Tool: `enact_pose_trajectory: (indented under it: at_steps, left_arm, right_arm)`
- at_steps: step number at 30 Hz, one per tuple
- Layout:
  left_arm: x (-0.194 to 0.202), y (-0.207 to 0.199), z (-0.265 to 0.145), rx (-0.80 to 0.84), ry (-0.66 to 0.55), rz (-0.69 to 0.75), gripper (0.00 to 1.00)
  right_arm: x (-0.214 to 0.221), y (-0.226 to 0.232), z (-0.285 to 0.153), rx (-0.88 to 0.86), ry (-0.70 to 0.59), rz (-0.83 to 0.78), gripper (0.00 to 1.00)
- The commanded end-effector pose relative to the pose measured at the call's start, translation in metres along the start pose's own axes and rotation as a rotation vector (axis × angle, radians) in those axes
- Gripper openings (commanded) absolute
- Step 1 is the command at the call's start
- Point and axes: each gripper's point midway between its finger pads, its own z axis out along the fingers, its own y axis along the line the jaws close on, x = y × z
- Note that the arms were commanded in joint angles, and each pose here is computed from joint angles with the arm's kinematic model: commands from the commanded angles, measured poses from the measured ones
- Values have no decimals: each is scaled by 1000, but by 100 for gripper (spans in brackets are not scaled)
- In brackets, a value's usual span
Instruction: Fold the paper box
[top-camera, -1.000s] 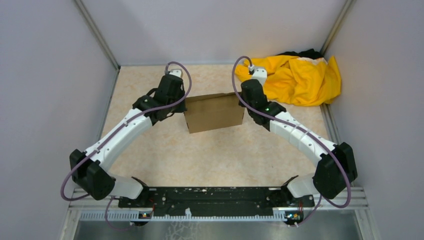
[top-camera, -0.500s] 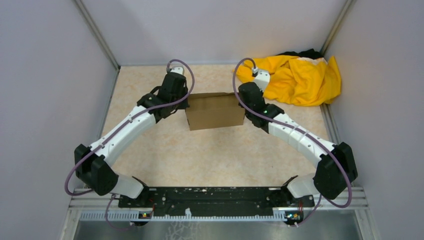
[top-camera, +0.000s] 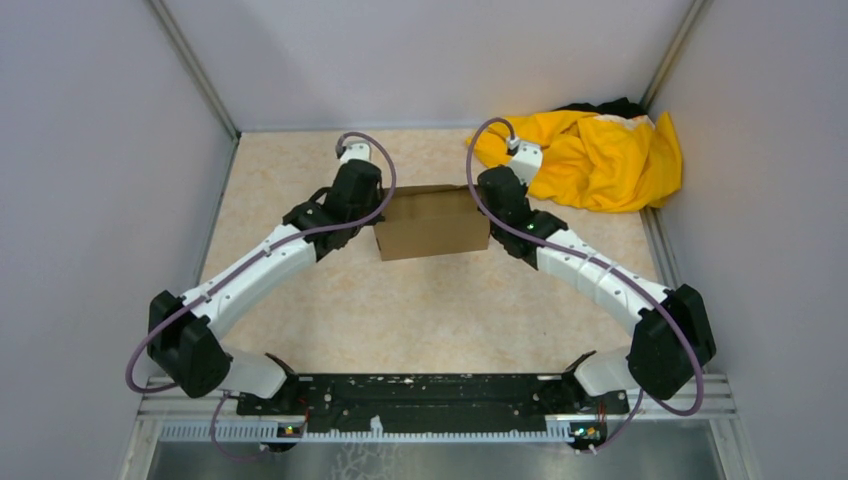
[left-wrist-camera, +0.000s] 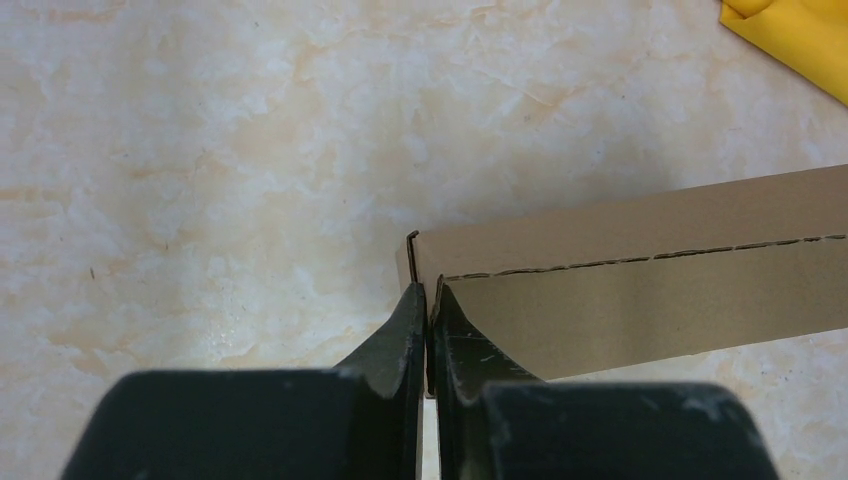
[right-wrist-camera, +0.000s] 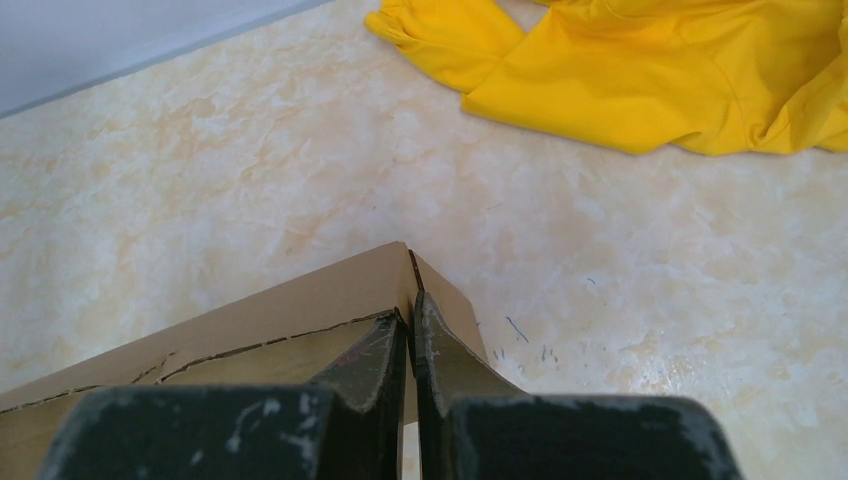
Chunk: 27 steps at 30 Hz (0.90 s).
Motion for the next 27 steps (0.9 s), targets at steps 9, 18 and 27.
enact_pose_trajectory:
  at_steps: [9,18,27]
  left_arm:
    - [82,-19,-3,77,109,20,7]
    - [82,-26,-2,62,100,6,11]
    - [54,-31,-19,100,61,33,40]
  right_arm:
    - [77,-15,-7,2,201,-86,0]
    - [84,-13,-6,12,204,-87,0]
    - [82,-14,-7,15,203,-91,0]
